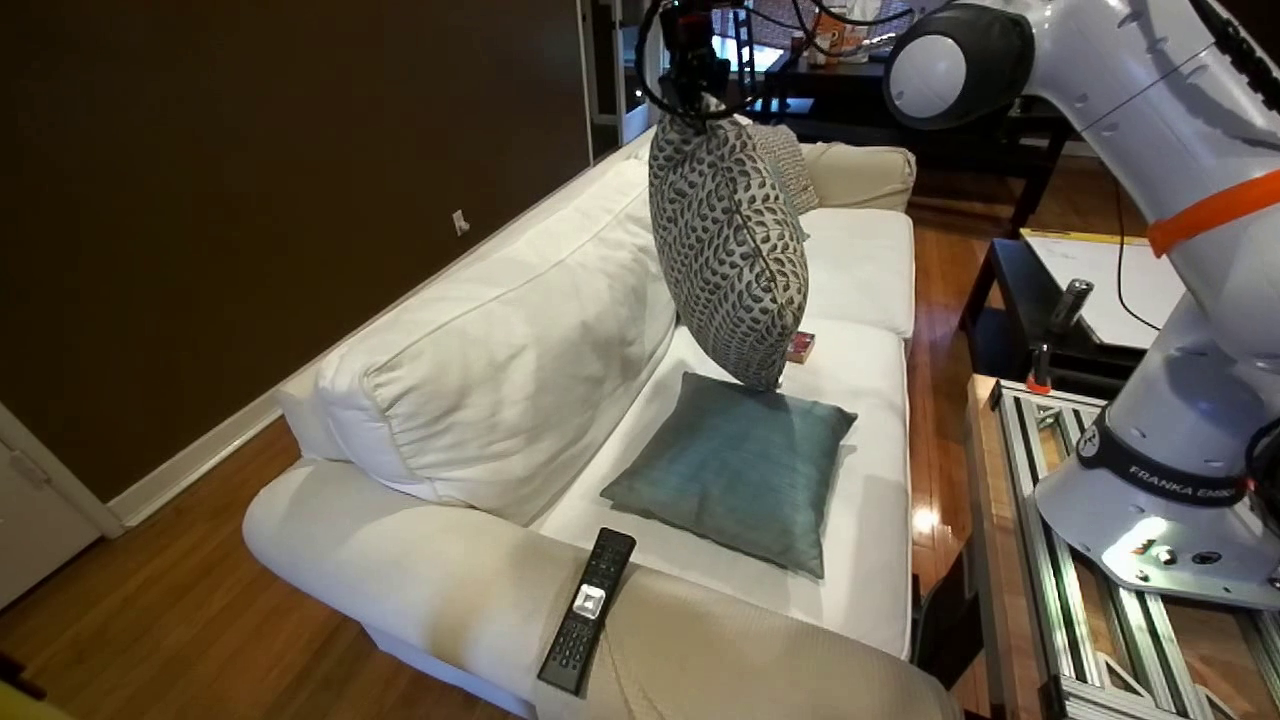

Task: Move the first left blue pillow forward, then put the first left brown pillow on the blue pillow

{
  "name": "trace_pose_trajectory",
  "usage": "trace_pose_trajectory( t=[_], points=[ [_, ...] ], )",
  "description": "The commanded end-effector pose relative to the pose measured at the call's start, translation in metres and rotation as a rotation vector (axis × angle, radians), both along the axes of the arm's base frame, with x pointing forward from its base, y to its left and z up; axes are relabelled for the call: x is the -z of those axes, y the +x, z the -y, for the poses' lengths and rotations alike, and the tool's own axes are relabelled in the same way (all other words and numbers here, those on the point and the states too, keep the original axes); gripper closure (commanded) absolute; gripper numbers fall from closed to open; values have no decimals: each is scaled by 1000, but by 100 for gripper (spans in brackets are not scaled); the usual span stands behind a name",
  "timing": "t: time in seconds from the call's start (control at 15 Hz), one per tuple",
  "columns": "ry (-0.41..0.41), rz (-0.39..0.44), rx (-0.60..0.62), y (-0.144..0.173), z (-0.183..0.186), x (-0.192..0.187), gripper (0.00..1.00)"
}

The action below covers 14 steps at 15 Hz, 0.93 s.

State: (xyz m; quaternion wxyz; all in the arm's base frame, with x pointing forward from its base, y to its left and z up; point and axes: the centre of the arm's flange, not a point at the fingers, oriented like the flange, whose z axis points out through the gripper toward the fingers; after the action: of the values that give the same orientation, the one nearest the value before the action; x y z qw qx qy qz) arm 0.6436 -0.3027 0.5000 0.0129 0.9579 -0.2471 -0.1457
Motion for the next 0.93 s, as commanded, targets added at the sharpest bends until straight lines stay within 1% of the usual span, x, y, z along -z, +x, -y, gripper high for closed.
trace_pose_trajectory(
  t=[0.0,0.13,0.2,0.53,0.87],
  points=[
    [-102,-88,-49,-36,-18,-6,95],
    [-137,-125,-104,-37,-22,-8,95],
    [-144,-158,-167,-39,-24,-7,95],
    [-103,-273,-381,-41,-40,-8,95],
    [-86,-346,-542,-42,-53,-16,95]
  ],
)
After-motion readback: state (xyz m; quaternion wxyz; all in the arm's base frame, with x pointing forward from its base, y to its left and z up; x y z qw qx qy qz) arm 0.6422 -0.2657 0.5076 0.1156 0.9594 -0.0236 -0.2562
